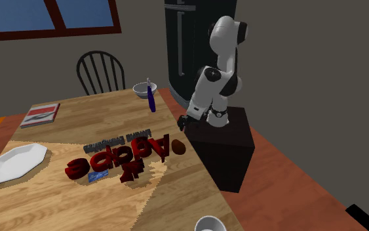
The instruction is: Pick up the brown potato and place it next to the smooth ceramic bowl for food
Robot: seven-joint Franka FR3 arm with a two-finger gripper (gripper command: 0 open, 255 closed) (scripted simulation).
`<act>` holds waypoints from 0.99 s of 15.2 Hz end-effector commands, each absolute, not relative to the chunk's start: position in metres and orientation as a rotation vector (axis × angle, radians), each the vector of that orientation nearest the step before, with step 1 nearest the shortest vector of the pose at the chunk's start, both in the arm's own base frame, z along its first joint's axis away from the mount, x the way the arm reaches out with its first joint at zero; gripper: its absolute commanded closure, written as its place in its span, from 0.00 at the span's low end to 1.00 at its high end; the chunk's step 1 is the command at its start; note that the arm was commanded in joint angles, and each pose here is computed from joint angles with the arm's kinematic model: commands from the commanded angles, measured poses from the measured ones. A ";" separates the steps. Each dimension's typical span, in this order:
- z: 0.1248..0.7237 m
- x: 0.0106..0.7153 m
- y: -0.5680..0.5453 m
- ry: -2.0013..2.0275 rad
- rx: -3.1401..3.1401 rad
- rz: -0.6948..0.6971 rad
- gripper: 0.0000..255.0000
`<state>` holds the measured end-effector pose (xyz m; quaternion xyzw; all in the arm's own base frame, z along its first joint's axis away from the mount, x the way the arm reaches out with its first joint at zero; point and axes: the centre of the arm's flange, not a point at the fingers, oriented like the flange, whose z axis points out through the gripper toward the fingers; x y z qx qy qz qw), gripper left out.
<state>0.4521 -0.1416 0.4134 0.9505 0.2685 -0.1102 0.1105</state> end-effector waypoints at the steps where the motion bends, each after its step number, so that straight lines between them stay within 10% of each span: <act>1: 0.400 0.472 -0.151 0.872 2.760 -0.321 0.00; 15: 0.336 0.507 -0.179 1.024 2.696 -0.315 0.00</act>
